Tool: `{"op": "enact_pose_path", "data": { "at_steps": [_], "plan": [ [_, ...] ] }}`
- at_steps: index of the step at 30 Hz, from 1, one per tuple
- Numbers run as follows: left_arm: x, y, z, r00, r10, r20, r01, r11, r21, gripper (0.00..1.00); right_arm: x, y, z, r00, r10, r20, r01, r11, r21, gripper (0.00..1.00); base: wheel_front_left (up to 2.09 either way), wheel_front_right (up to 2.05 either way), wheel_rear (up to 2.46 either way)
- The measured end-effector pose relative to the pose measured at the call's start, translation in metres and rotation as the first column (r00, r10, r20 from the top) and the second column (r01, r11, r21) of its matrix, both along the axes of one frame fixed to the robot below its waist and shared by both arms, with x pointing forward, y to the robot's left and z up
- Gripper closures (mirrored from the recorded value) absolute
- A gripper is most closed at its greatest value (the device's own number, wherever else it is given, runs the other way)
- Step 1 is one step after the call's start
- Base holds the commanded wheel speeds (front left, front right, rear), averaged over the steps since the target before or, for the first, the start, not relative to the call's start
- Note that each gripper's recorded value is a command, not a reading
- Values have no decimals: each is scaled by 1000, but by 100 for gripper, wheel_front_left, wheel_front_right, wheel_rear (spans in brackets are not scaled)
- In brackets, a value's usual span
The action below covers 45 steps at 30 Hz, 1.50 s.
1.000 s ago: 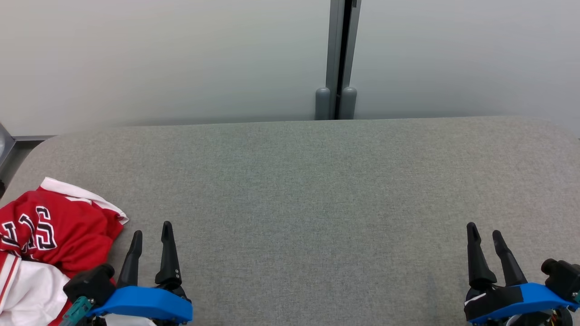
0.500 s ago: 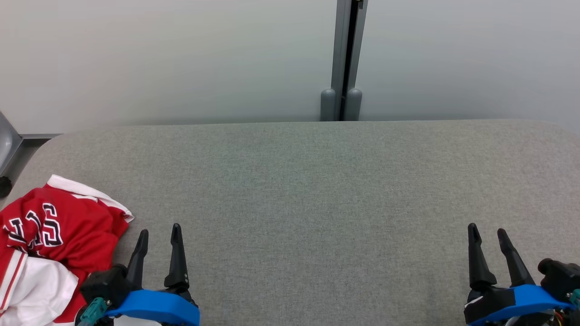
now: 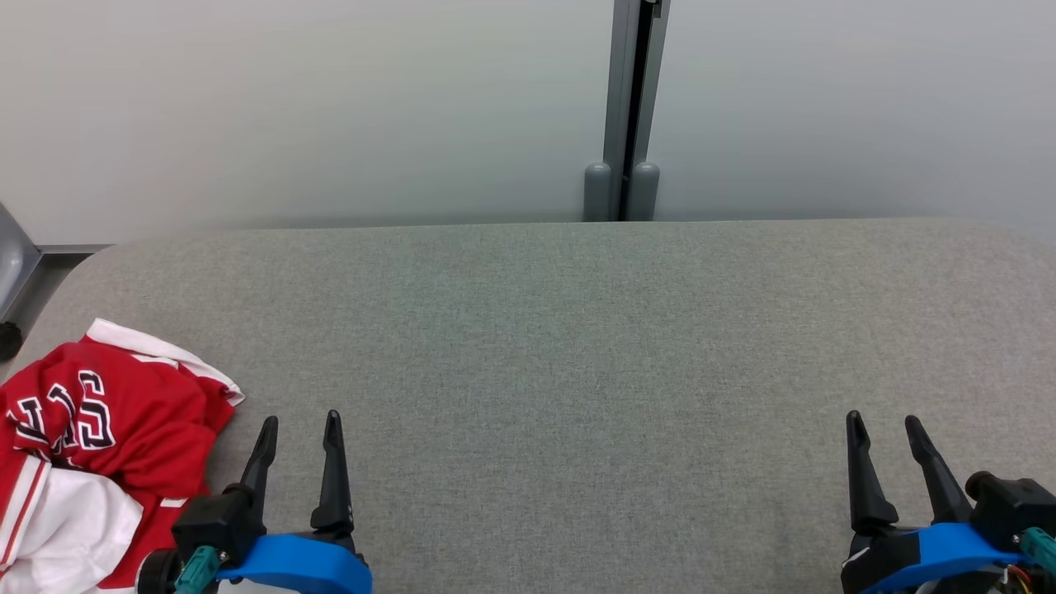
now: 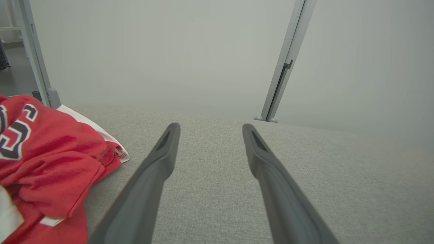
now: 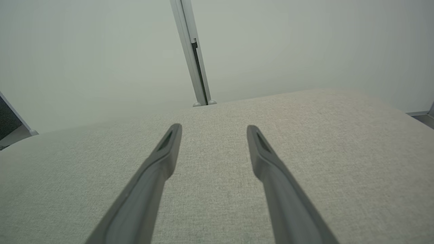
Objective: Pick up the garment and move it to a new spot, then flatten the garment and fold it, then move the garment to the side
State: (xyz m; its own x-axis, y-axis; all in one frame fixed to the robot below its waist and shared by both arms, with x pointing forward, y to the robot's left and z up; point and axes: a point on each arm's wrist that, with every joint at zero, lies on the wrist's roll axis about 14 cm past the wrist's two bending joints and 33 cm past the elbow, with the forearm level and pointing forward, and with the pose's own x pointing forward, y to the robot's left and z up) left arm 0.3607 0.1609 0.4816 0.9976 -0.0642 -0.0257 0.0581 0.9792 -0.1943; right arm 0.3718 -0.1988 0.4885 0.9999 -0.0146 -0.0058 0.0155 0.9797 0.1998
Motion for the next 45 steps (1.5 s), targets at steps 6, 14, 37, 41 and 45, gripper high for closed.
{"op": "enact_pose_path", "data": {
  "at_steps": [6, 14, 37, 41, 45],
  "plan": [
    [-1, -1, -2, 1000, -9, 1, 9, 999, 32, 0, 0, 1, 1, 1000, 8, 5, -8, 999, -40, 0, 0, 0, 0],
    [-3, -2, -4, 1000, -14, 8, 13, 997, 70, 0, -1, 2, 1, 1000, 17, 8, -16, 997, -78, 0, 0, 0, 0],
    [-4, -1, -5, 1000, -4, 13, 3, 994, 105, 0, -4, 3, -1, 1000, 26, 9, -24, 990, -136, 0, 0, 0, 0],
    [-7, 3, -2, 1000, 10, 23, -12, 995, 104, 0, -1, 7, 1, 999, 38, 16, -36, 990, -138, 0, 0, 0, 0],
    [-14, 17, 3, 998, 56, 40, -60, 993, 102, 0, 6, 22, 5, 996, 83, 29, -78, 987, -143, 0, 0, 0, 0]
  ]
}}
